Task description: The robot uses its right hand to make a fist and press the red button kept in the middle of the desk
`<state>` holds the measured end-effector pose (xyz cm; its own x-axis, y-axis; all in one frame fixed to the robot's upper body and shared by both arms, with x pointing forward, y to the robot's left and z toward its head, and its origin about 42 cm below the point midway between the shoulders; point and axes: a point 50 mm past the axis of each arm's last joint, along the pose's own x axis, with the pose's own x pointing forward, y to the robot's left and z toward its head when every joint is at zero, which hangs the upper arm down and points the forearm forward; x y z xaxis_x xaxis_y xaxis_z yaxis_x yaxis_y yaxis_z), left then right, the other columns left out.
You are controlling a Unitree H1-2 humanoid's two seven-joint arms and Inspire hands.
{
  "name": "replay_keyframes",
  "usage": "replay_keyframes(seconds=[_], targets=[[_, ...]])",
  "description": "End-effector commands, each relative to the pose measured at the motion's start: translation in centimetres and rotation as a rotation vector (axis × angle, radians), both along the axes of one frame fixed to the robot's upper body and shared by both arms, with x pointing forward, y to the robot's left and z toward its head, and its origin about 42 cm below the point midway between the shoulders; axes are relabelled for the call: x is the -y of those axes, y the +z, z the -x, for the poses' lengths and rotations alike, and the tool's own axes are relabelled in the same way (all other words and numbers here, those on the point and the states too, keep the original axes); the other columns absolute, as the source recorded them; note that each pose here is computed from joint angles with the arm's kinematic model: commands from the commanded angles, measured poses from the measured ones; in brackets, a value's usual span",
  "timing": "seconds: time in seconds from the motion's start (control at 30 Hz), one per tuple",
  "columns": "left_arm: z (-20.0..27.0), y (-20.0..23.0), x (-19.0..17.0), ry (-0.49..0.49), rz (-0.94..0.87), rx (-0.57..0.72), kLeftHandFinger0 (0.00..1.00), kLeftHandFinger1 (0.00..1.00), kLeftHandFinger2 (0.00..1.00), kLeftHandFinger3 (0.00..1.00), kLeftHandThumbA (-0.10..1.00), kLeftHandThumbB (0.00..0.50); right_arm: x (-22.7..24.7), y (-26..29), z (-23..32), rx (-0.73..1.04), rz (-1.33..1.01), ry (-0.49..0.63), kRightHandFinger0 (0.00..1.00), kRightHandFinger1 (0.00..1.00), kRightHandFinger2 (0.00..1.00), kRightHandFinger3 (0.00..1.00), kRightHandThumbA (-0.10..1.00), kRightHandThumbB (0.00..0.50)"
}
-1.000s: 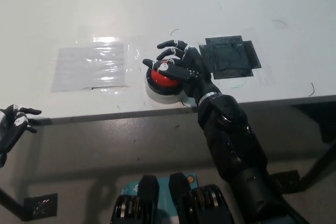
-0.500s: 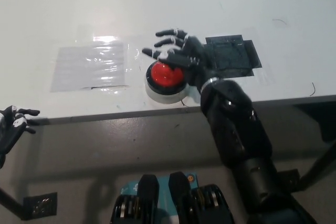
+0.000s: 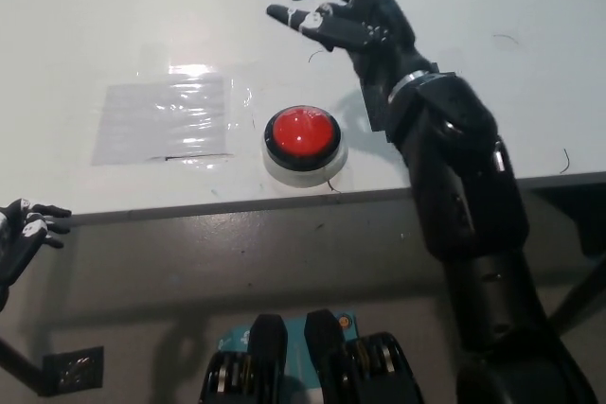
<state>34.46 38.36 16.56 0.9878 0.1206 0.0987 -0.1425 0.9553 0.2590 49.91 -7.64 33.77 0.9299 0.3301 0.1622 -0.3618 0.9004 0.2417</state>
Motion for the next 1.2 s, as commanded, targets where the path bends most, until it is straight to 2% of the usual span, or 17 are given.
replay_keyframes(seconds=[0.0,0.07,0.17,0.2,0.23,0.3,0.33,0.37,0.43,0.63,0.67,0.77,0.8,0.9,1.0,1.1,1.17], targets=[[0.0,1.7,-1.0,-0.007,-0.055,0.049,0.46,0.48,0.55,0.58,0.54,0.011,3.3,3.0,0.6,0.056,-0.009,-0.033,0.00,0.14,0.44,0.51,1.00,0.161],[0.0,1.6,-1.2,-0.009,-0.043,0.043,0.41,0.45,0.51,0.56,0.54,0.002,4.4,2.9,0.7,0.070,-0.001,-0.064,0.00,0.15,0.45,0.52,1.00,0.146],[0.2,1.5,-1.3,-0.003,-0.046,0.041,0.41,0.45,0.51,0.56,0.53,0.010,6.8,2.9,0.8,0.091,0.002,-0.094,0.00,0.16,0.47,0.54,1.00,0.137],[0.3,1.5,-1.3,-0.005,-0.048,0.039,0.40,0.44,0.50,0.56,0.53,0.001,7.8,2.9,1.1,0.104,-0.007,-0.099,0.00,0.15,0.48,0.56,1.00,0.113],[0.3,1.5,-1.4,-0.009,-0.049,0.042,0.43,0.46,0.52,0.57,0.53,0.000,8.7,3.0,1.5,0.125,0.002,-0.115,0.00,0.16,0.48,0.54,1.00,0.095],[0.4,1.5,-1.3,0.000,-0.051,0.039,0.45,0.48,0.54,0.59,0.53,0.002,11.0,3.3,2.7,0.147,-0.007,-0.168,0.00,0.18,0.45,0.50,1.00,0.092],[0.4,1.5,-1.3,-0.005,-0.039,0.048,0.42,0.45,0.52,0.59,0.51,0.000,11.9,3.2,3.1,0.157,-0.009,-0.182,0.00,0.18,0.44,0.49,1.00,0.088],[0.4,1.5,-1.4,-0.004,-0.032,0.048,0.40,0.43,0.50,0.57,0.49,0.010,12.5,3.1,3.5,0.162,-0.010,-0.191,0.00,0.19,0.44,0.48,1.00,0.088],[0.4,1.5,-1.4,-0.002,-0.045,0.041,0.38,0.41,0.48,0.55,0.51,0.005,14.6,2.3,4.6,0.177,0.004,-0.218,0.00,0.18,0.43,0.46,1.00,0.092],[0.4,1.5,-1.4,-0.001,-0.045,0.043,0.41,0.44,0.51,0.58,0.50,0.000,17.8,-0.3,7.3,0.162,0.037,-0.278,0.00,0.18,0.43,0.47,1.00,0.079],[0.4,1.6,-1.4,0.015,-0.053,0.015,0.40,0.44,0.51,0.58,0.55,0.027,19.1,-1.5,8.4,0.151,0.044,-0.288,0.00,0.17,0.41,0.46,1.00,0.073],[0.3,1.9,-1.5,0.006,-0.063,0.026,0.41,0.45,0.53,0.61,0.55,0.009,20.4,-2.7,9.6,0.132,0.047,-0.319,0.00,0.16,0.39,0.45,1.00,0.085],[0.3,1.9,-1.5,0.001,-0.048,0.039,0.38,0.42,0.51,0.59,0.51,0.001,20.8,-3.1,10.0,0.124,0.050,-0.334,0.00,0.16,0.40,0.45,1.00,0.079],[0.3,1.7,-1.7,0.005,-0.049,0.041,0.41,0.45,0.52,0.58,0.53,0.011,22.8,-5.0,11.7,0.082,0.067,-0.383,0.00,0.18,0.42,0.46,1.00,0.098],[0.4,1.6,-1.6,0.011,-0.052,0.033,0.47,0.50,0.59,0.65,0.55,0.016,23.8,-6.1,12.4,0.052,0.058,-0.404,0.00,0.20,0.43,0.47,1.00,0.118],[0.5,1.8,-1.5,0.016,-0.075,0.031,0.46,0.50,0.59,0.67,0.54,0.000,24.4,-7.2,12.9,0.028,0.029,-0.423,0.00,0.16,0.40,0.43,1.00,0.093],[0.4,1.8,-1.6,0.019,-0.079,0.025,0.46,0.50,0.59,0.66,0.54,0.000,24.5,-7.6,13.2,0.021,0.026,-0.438,0.00,0.15,0.40,0.42,1.00,0.100]])
